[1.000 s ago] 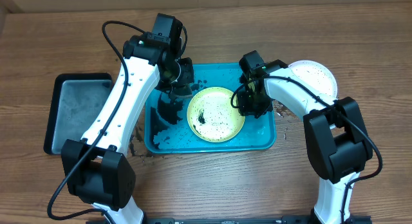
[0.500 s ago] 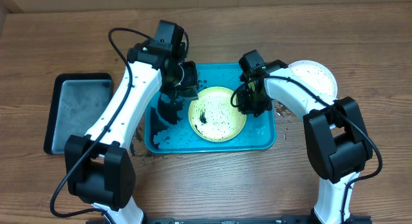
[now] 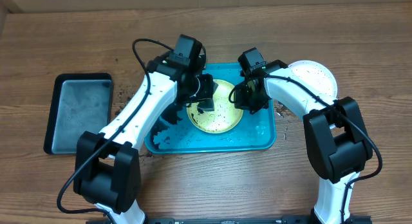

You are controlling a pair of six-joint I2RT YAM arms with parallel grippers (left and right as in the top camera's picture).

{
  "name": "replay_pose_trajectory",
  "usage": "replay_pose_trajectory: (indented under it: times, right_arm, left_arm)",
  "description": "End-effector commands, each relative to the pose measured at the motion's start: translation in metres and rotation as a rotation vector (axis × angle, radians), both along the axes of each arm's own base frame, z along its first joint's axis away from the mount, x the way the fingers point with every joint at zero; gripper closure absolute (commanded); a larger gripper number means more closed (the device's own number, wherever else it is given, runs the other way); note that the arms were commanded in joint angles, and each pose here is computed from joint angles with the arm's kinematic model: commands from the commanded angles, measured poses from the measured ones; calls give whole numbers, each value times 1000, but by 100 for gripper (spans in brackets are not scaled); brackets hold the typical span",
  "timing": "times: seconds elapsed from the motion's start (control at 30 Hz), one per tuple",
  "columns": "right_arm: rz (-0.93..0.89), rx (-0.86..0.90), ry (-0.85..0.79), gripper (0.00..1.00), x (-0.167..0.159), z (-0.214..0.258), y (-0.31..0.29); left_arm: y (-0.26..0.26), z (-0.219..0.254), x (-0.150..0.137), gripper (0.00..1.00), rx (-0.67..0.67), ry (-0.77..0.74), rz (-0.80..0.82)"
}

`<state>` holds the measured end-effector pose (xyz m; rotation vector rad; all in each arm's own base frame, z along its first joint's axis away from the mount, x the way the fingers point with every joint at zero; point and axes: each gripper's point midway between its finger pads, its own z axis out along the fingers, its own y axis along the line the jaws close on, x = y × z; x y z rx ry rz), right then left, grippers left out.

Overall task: Clean dirty plates on tray and stack at the side
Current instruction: 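Scrub the yellow-green plate with the sponge while the right gripper holds it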

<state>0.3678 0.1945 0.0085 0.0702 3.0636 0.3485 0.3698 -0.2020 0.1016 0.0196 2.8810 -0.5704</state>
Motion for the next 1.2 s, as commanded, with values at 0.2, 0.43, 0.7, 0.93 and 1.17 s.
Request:
replay_pose_trajectory:
  times: [0.2,0.43,0.7,0.93,1.17]
  right_arm:
    - [-55,-32,9,96,1,-7,-9]
    - [-55,-33,11,96,1,-7,-9]
    - [-55,-33,12,96,1,-7,-9]
    - [-55,-34,13,96,0,-7,-9]
    - [-55,-34,13,96,0,-7,-9]
  left_arm:
    - [2,-33,4,96,9,-26,64]
    - [-2,-39,14,96,-27,-64,132]
    - [4,-41,20,96,-5,-83,185]
    - [-5,-44,20,96,-24,-105,176]
    - [-21,-63,17,96,-18,-91,145]
